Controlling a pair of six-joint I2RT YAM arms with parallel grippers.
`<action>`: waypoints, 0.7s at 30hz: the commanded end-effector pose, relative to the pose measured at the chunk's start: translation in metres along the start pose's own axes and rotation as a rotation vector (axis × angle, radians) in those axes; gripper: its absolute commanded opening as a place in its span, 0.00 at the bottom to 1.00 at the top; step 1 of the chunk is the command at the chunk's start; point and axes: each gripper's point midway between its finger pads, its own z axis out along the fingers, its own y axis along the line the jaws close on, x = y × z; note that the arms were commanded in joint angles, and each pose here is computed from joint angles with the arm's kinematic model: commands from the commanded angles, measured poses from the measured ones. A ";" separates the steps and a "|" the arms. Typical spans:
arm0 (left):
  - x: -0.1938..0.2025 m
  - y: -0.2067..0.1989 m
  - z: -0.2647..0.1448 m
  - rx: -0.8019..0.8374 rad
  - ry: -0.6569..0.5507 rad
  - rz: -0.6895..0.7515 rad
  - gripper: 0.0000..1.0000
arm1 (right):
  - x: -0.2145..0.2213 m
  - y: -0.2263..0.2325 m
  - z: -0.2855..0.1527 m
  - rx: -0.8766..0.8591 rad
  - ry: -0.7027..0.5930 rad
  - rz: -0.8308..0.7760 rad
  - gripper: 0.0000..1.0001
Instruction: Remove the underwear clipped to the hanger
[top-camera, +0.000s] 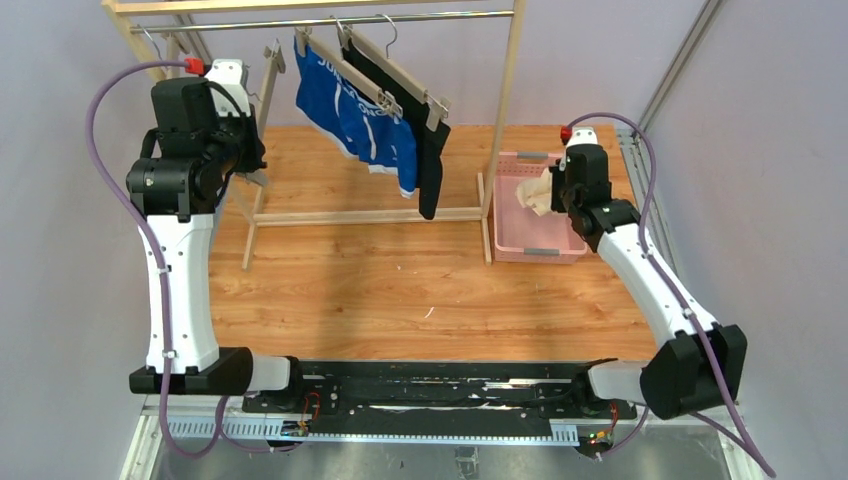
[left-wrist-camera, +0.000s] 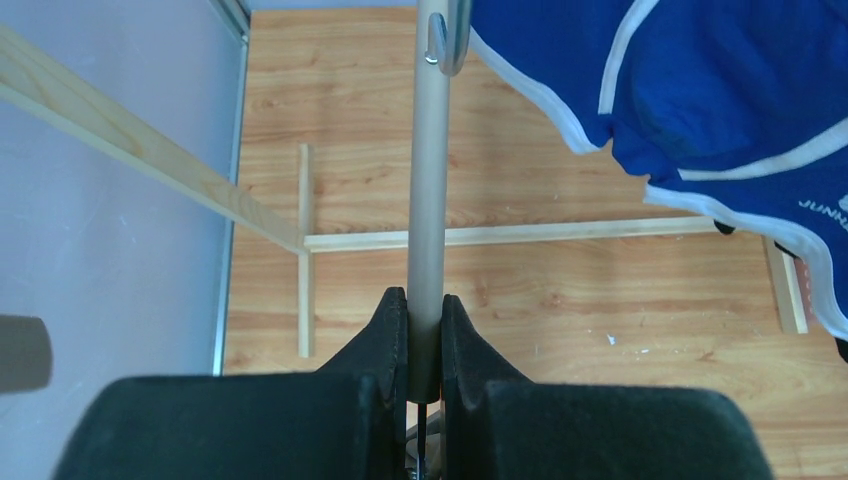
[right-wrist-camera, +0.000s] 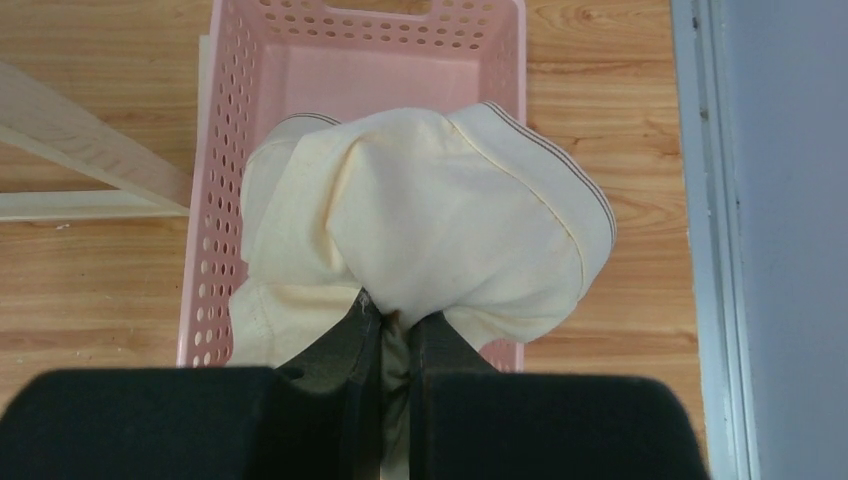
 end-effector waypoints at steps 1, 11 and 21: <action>-0.026 0.004 -0.014 0.004 -0.077 0.021 0.00 | 0.007 0.011 0.029 -0.056 0.010 -0.005 0.00; -0.045 0.010 -0.032 -0.023 -0.148 0.022 0.00 | 0.083 -0.010 0.087 0.062 0.246 -0.091 0.04; -0.070 0.021 -0.032 -0.068 -0.210 0.011 0.00 | 0.073 -0.008 0.068 0.025 0.210 -0.076 0.65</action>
